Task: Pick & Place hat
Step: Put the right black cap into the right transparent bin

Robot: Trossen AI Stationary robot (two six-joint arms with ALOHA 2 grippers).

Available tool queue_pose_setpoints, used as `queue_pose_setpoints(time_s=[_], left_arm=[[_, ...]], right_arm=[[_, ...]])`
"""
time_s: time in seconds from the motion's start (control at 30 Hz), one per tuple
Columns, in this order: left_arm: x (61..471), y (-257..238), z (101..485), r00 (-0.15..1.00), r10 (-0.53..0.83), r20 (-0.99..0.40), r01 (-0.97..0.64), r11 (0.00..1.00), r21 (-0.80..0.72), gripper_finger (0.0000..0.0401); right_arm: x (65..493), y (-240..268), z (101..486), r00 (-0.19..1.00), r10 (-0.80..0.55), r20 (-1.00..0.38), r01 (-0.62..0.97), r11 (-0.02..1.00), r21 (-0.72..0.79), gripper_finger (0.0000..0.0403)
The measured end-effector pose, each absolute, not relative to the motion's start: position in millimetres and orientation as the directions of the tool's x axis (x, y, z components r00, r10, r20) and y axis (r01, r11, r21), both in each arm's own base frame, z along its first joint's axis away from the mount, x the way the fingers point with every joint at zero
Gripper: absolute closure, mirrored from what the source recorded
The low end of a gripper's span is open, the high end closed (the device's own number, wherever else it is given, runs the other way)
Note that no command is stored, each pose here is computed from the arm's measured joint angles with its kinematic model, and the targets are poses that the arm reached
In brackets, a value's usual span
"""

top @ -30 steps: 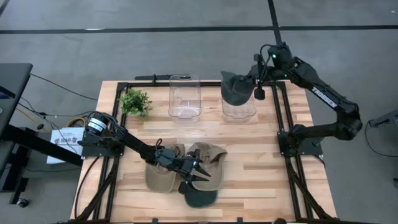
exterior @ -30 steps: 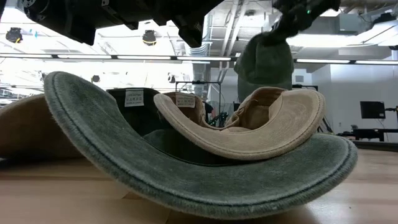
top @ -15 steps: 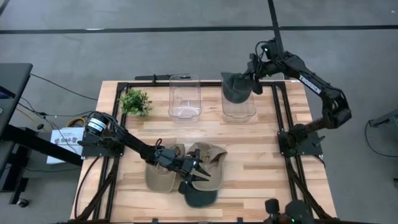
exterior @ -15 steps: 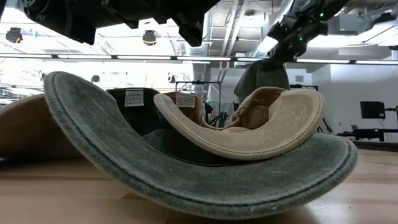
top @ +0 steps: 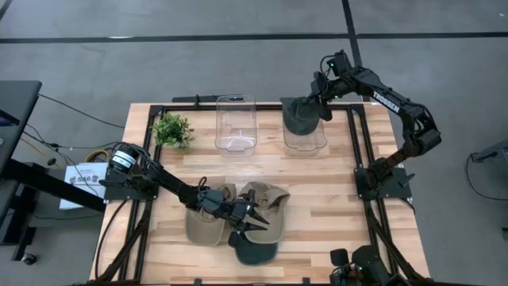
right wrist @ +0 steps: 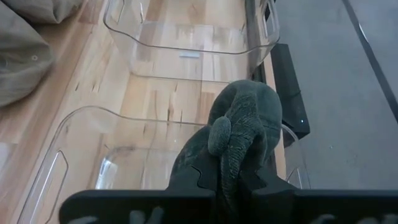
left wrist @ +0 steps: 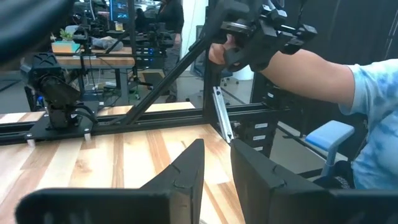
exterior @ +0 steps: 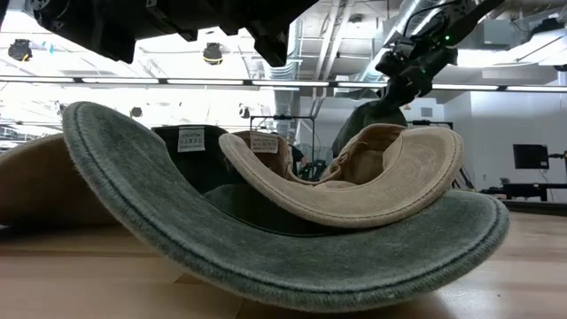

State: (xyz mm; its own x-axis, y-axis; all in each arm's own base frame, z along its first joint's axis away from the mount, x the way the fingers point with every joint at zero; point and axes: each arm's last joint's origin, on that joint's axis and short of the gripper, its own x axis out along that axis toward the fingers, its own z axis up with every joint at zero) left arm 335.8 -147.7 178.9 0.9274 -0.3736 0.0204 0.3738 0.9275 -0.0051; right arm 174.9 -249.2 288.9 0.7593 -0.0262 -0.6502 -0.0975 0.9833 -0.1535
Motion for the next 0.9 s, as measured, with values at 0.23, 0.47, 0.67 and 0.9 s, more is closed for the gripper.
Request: queue_pose_setpoints(time_s=[0.23,0.47,0.67,0.9], left_arm=[[335.8,-147.7,178.9,0.927,-0.374,0.020,0.374,0.927,-0.005,0.0325],[335.8,-147.7,178.9,0.927,-0.374,0.020,0.374,0.927,-0.005,0.0325],[335.8,-147.7,178.8,0.927,-0.374,0.020,0.374,0.927,-0.005,0.0325],[335.9,-147.8,178.8,0.927,-0.374,0.020,0.374,0.927,-0.005,0.0325]], right_arm=[[174.9,-249.2,288.7,0.759,-0.026,-0.651,-0.097,0.983,-0.153,0.0402],[175.8,-248.4,288.5,0.756,-0.024,-0.654,-0.094,0.985,-0.144,0.0387],[175.8,-248.5,288.6,0.757,-0.025,-0.653,-0.076,0.989,-0.126,0.0384],[175.9,-248.6,288.7,0.757,-0.026,-0.653,-0.046,0.995,-0.093,0.0356]])
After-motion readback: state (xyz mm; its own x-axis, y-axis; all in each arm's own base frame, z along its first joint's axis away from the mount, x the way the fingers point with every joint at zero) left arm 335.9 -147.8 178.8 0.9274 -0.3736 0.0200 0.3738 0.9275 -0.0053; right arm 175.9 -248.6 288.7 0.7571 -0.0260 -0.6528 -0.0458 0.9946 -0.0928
